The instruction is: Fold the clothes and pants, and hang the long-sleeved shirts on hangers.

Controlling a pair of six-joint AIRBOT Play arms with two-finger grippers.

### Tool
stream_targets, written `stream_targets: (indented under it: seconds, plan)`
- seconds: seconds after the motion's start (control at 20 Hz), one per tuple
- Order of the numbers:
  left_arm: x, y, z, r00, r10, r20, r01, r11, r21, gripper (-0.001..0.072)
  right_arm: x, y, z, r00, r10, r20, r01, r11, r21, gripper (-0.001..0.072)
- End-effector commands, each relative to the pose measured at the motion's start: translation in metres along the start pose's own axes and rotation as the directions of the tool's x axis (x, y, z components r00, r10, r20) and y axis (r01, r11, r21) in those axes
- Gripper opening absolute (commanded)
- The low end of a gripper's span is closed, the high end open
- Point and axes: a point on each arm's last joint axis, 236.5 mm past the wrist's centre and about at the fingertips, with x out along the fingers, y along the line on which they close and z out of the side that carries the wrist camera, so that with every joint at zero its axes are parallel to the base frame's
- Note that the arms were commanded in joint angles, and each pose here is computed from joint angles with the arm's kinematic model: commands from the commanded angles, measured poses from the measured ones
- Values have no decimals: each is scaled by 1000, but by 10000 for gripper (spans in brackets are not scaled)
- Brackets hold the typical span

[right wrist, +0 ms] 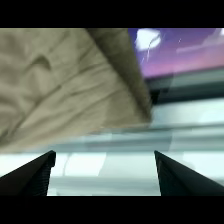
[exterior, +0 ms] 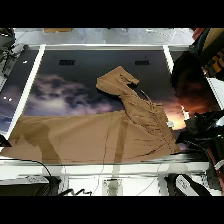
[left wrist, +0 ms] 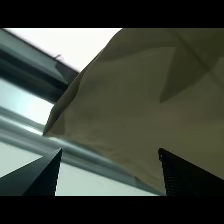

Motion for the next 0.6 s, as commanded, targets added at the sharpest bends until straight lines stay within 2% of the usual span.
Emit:
stream_targets:
  seconds: [0.0,0.1,0.2,0.25,0.35,0.4,0.5,0.55]
  plan:
    - [-3,-27,18,996,-76,52,75,997,13,700,-6,-12,43,982,-52,179,52,999,6,682]
    - [-13,-55,35,985,-139,99,135,990,45,700,-29,-21,85,932,-96,350,81,995,59,680]
    - [-23,-80,49,979,-161,126,149,984,100,700,-56,-28,123,869,-128,478,77,989,125,612]
    - [-27,-89,55,979,-155,134,137,982,131,700,-62,-29,134,866,-126,484,71,989,131,594]
    - [-34,-111,66,977,-151,152,119,972,202,700,-56,-23,148,912,-69,405,34,995,93,555]
    - [-37,-123,71,974,-158,164,119,966,228,700,-47,-12,151,939,-3,344,-7,1000,26,546]
    - [-41,-158,78,958,-222,179,168,947,275,700,-24,29,143,961,224,165,-193,964,-183,481]
    - [-43,-179,78,947,-269,177,209,931,298,700,-15,41,141,947,302,105,-274,936,-222,481]
